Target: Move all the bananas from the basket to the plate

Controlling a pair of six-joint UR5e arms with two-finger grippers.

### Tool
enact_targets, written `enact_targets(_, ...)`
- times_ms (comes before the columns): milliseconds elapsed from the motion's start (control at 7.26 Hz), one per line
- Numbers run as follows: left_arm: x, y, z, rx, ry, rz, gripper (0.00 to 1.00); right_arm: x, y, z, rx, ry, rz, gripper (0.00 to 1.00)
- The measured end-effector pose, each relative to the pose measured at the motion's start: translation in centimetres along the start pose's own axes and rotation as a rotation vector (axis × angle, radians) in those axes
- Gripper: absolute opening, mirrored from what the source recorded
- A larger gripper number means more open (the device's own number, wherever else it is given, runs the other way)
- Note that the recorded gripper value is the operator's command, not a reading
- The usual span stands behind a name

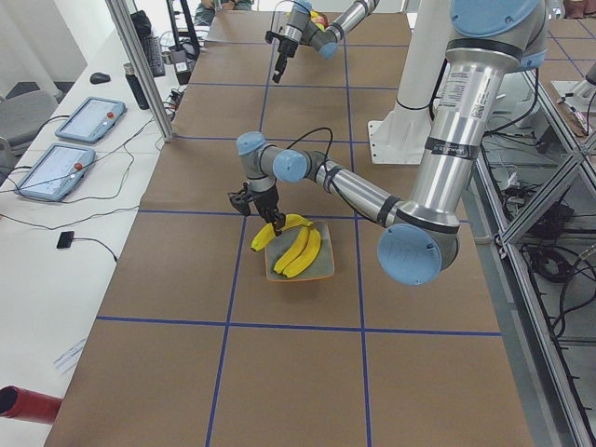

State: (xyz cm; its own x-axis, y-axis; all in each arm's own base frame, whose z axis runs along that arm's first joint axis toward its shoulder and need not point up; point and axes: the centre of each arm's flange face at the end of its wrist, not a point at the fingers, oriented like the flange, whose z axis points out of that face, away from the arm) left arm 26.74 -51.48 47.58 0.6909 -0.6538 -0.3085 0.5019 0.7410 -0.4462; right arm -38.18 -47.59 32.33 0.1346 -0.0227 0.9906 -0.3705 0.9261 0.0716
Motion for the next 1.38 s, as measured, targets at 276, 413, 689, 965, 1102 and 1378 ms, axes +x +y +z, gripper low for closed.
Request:
enact_targets(276, -0.5, -0.1, 0.3, -0.002, -0.005, -0.005, 1.00, 0.1, 0.0, 0.0, 0.000, 0.001, 0.001, 1.00)
enact_targets(413, -0.9, -0.2, 0.7, -0.002, -0.009, -0.007, 1.00, 0.1, 0.0, 0.0, -0.001, 0.002, 0.001, 1.00)
enact_targets(689, -1.5, -0.2, 0.7, -0.001, -0.009, -0.007, 1.00, 0.2, 0.0, 0.1, -0.001, 0.004, 0.001, 1.00)
enact_targets(965, -1.6, 0.5, -0.4, 0.002, 0.014, 0.005, 1.00, 0.3, 0.0, 0.1, 0.000, 0.004, 0.002, 1.00)
enact_targets(1102, -1.0, 1.2, -1.8, 0.006, 0.042, 0.022, 1.00, 0.9, -0.4, -0.3, 0.007, 0.014, 0.006, 1.00)
enact_targets(1378, 2.5, 3.3, -6.9, 0.029, 0.149, 0.088, 1.00, 5.1, -2.7, -2.9, 0.050, 0.074, -0.010, 1.00)
